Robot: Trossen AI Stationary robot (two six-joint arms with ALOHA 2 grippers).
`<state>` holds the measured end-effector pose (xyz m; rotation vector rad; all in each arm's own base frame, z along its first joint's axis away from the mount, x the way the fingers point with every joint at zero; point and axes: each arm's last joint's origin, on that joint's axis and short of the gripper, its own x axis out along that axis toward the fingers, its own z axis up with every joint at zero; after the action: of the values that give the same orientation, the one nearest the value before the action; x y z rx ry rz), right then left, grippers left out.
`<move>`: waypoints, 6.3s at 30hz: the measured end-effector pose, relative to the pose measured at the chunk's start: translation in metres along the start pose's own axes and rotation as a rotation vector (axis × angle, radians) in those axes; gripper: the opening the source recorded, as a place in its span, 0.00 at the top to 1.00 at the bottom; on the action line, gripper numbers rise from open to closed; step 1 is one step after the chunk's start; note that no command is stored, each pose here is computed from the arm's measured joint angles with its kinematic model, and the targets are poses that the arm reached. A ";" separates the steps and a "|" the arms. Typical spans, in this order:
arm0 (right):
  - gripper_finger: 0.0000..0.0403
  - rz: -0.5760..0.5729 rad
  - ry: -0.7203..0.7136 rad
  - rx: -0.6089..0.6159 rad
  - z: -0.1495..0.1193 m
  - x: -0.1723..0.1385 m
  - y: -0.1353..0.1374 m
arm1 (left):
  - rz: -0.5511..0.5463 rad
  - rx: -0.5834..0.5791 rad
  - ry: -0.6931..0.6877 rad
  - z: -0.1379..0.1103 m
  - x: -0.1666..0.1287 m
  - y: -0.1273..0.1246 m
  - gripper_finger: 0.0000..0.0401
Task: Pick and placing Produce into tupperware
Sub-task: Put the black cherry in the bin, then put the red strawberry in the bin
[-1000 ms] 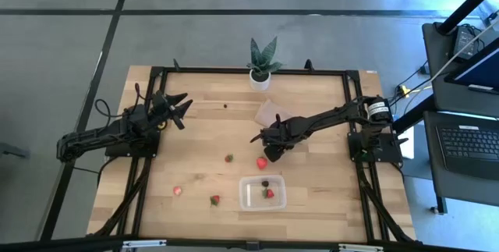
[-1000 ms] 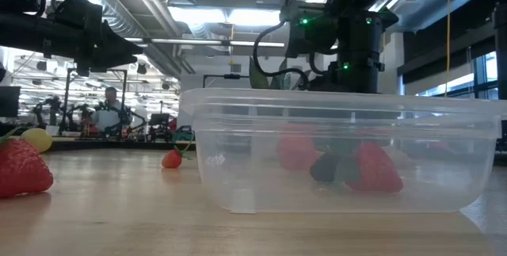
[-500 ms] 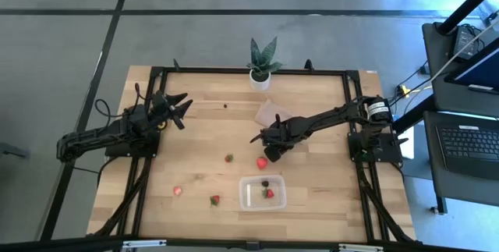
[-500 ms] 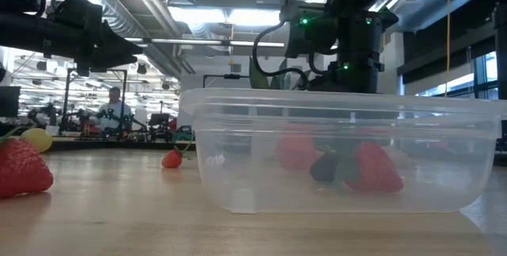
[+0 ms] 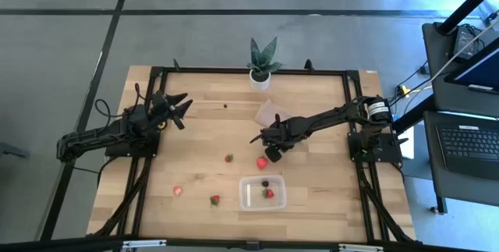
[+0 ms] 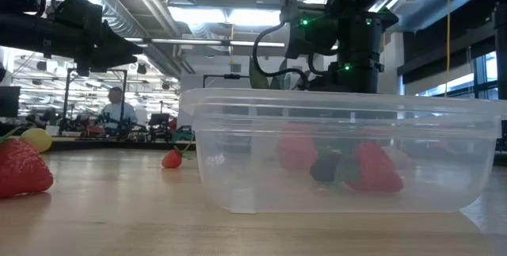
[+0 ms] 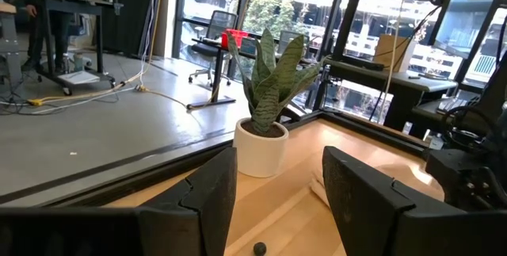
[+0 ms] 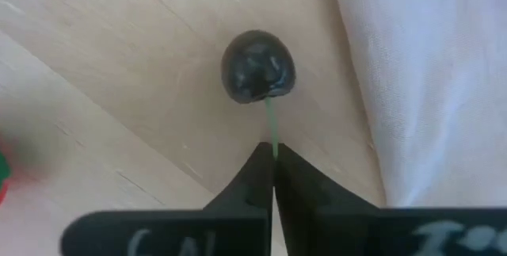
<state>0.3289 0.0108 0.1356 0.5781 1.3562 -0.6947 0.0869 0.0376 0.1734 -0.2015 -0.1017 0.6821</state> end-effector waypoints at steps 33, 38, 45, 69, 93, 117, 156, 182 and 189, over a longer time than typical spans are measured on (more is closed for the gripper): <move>1.00 0.576 -0.284 -0.292 -0.049 -0.183 0.062 | 0.000 0.000 -0.001 0.000 0.000 0.000 0.55; 1.00 0.618 -0.200 -0.309 -0.079 -0.182 0.088 | 0.001 0.000 -0.001 0.000 0.000 0.000 0.55; 1.00 0.505 -0.090 -0.343 -0.104 -0.128 0.124 | 0.000 0.000 -0.001 0.000 0.000 0.000 0.55; 0.96 0.321 -0.017 -0.441 -0.108 -0.061 0.142 | 0.000 0.000 0.000 0.000 0.000 0.000 0.55; 0.25 0.374 0.059 -0.456 -0.077 -0.090 0.138 | 0.001 -0.001 0.000 0.000 0.000 0.000 0.55; 0.23 0.126 -0.203 -0.020 0.013 -0.155 0.100 | 0.000 -0.002 0.000 0.000 0.000 0.000 0.55; 0.23 -0.166 -0.098 -0.213 0.011 -0.097 0.106 | 0.000 -0.026 0.000 0.000 0.000 0.000 0.55; 0.23 0.280 -0.221 0.024 -0.018 -0.105 0.055 | 0.001 -0.069 0.002 0.000 0.000 0.000 0.55; 0.23 0.292 -0.220 0.062 -0.019 -0.103 0.056 | 0.001 -0.069 0.002 0.000 0.000 0.000 0.55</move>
<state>0.3496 0.0737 0.2335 0.7110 1.0229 -0.5451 0.0869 0.0376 0.1731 -0.2690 -0.1231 0.6799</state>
